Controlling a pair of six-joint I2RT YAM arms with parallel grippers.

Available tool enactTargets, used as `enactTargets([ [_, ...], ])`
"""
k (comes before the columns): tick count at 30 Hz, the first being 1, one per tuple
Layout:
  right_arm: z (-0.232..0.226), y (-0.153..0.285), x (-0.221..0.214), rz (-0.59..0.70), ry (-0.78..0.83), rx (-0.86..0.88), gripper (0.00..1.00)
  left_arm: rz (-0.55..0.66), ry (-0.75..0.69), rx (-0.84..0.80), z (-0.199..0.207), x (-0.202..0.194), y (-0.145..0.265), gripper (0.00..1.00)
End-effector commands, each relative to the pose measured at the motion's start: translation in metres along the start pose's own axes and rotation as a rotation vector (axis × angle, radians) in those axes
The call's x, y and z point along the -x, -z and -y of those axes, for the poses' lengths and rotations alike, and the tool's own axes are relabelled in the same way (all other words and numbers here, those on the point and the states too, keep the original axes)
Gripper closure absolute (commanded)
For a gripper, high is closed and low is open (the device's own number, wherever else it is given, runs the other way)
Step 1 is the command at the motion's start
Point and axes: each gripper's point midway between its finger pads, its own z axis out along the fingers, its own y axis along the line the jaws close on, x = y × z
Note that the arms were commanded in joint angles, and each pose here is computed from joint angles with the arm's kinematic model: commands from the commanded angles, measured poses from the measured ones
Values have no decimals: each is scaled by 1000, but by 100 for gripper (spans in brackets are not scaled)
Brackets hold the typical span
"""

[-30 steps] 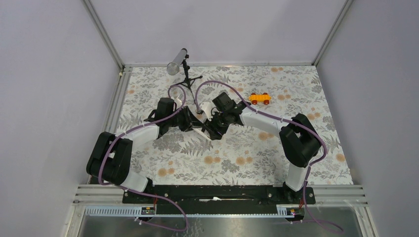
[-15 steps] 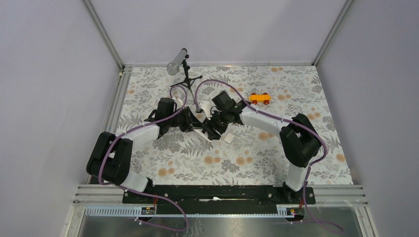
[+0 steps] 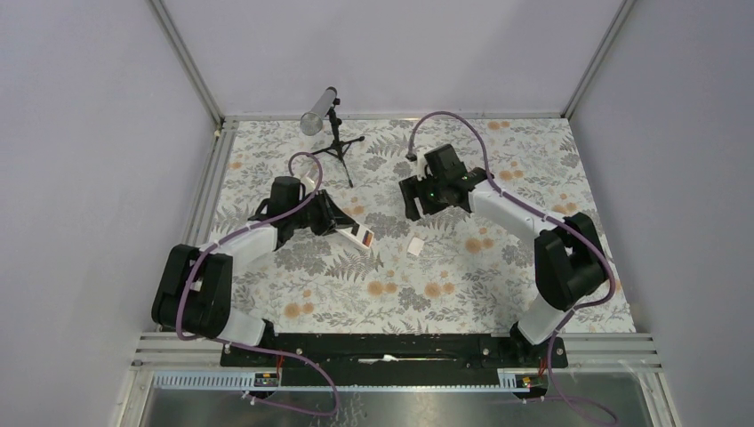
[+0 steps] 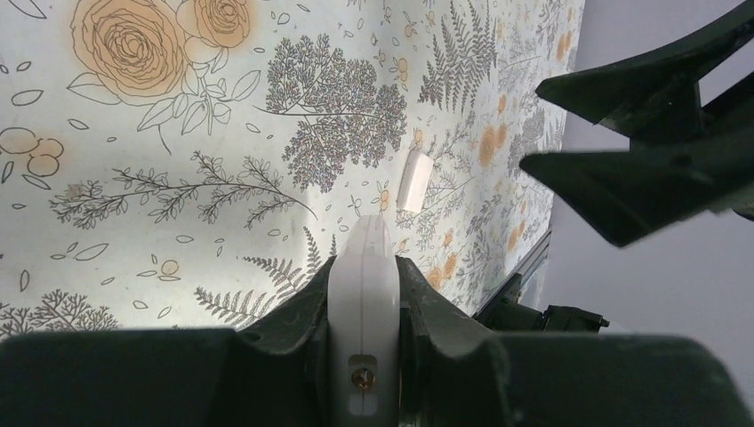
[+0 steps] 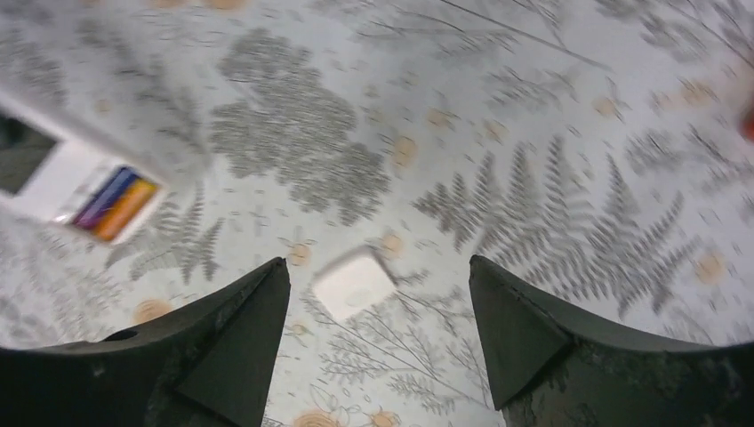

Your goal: Load the batteries into the remote control

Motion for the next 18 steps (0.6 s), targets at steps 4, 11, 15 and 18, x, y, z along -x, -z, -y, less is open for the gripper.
enactTargets([
  [4, 60, 6, -42, -136, -302, -373, 53, 60, -96, -22, 16, 13, 13, 100],
  [11, 60, -21, -62, -262, -369, -377, 80, 59, -108, -21, 17, 9, 19, 100],
  [15, 52, -34, -72, -297, -369, -318, 81, 56, -111, -23, 16, 5, 21, 100],
  [18, 46, -37, -76, -307, -386, -288, 81, 57, -111, -27, 16, 4, 22, 100],
])
